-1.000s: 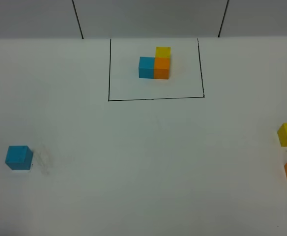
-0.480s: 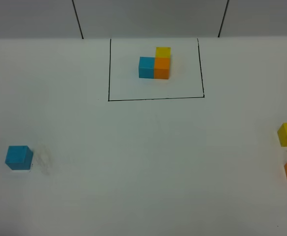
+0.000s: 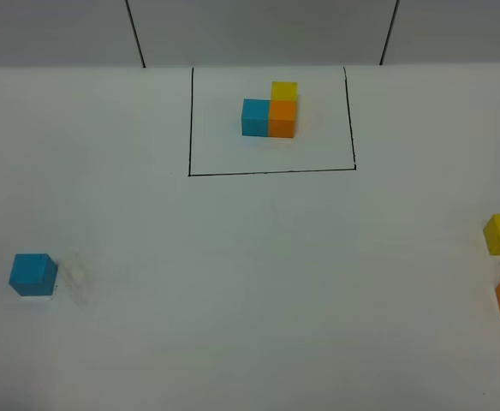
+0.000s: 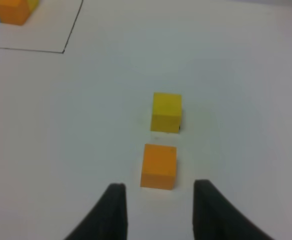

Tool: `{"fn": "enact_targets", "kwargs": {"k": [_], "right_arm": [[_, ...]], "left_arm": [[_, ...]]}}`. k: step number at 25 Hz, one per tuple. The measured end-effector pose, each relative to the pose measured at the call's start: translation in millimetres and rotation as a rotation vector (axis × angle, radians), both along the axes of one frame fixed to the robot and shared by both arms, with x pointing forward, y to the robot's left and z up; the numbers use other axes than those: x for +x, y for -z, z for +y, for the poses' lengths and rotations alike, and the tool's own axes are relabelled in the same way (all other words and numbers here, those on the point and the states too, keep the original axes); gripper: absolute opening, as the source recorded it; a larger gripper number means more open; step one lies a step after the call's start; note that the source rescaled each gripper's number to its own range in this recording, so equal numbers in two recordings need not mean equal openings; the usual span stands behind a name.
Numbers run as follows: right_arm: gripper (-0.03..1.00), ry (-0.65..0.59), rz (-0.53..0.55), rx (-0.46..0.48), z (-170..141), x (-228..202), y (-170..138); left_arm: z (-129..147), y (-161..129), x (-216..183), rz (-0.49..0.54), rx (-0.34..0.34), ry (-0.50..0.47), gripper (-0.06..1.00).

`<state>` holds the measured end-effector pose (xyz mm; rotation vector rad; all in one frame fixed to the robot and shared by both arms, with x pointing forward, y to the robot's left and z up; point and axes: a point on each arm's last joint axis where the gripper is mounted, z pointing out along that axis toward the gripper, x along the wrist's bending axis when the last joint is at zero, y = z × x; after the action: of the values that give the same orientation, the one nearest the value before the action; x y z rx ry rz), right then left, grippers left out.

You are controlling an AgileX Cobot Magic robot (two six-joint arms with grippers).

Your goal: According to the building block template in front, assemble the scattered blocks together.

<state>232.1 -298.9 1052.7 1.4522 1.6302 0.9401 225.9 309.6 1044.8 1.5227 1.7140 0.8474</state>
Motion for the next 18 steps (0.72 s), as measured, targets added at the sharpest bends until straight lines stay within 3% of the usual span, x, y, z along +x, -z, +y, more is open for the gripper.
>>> {"fn": "enact_targets", "kwargs": {"k": [12,18], "right_arm": [[0.00,0.000,0.000,0.000,0,0,0],[0.00,0.000,0.000,0.000,0,0,0]], "left_arm": [[0,-1,1,0.000,0.002,0.001,0.74],[-2,-34,24,0.042,0.012,0.008,0.74]]}}
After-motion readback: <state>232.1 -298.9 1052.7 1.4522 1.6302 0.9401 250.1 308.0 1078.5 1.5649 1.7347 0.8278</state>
